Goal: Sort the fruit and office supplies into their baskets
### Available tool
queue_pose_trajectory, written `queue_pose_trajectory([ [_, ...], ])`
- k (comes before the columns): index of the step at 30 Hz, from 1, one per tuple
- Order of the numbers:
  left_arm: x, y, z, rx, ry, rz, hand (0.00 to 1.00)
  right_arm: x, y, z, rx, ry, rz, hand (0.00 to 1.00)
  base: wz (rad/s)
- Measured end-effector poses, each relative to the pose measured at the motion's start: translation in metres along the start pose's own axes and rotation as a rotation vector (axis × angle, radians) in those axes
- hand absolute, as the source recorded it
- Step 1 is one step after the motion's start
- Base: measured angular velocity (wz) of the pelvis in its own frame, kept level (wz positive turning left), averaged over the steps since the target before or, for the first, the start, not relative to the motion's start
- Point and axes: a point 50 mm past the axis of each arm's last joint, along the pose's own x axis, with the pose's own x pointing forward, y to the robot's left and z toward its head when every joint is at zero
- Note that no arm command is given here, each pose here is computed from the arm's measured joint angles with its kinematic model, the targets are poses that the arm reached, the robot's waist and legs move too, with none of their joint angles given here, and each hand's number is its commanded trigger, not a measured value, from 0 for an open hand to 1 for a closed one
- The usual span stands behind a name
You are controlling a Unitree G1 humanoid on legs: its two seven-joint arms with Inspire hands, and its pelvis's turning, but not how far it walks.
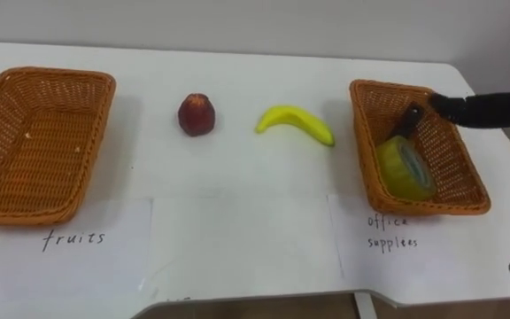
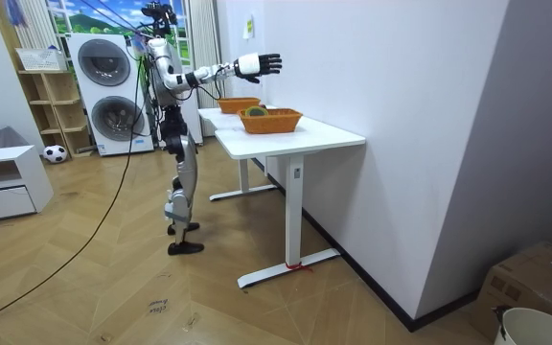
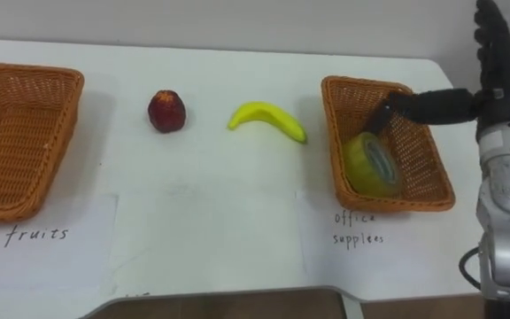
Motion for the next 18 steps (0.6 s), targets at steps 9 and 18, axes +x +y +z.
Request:
queue_pose_trajectory([
  [9,0.002,0.008,-0.001,0.007,0.011,-0.008,0.0,0.011,0.012,0.026,0.011,-0.099,0.051,0.0,0.07],
  [18,0.003,0.018,-0.008,0.025,0.035,0.013,0.0,0.011,0.029,0.03,-0.013,-0.111,0.176,0.0,0.16],
])
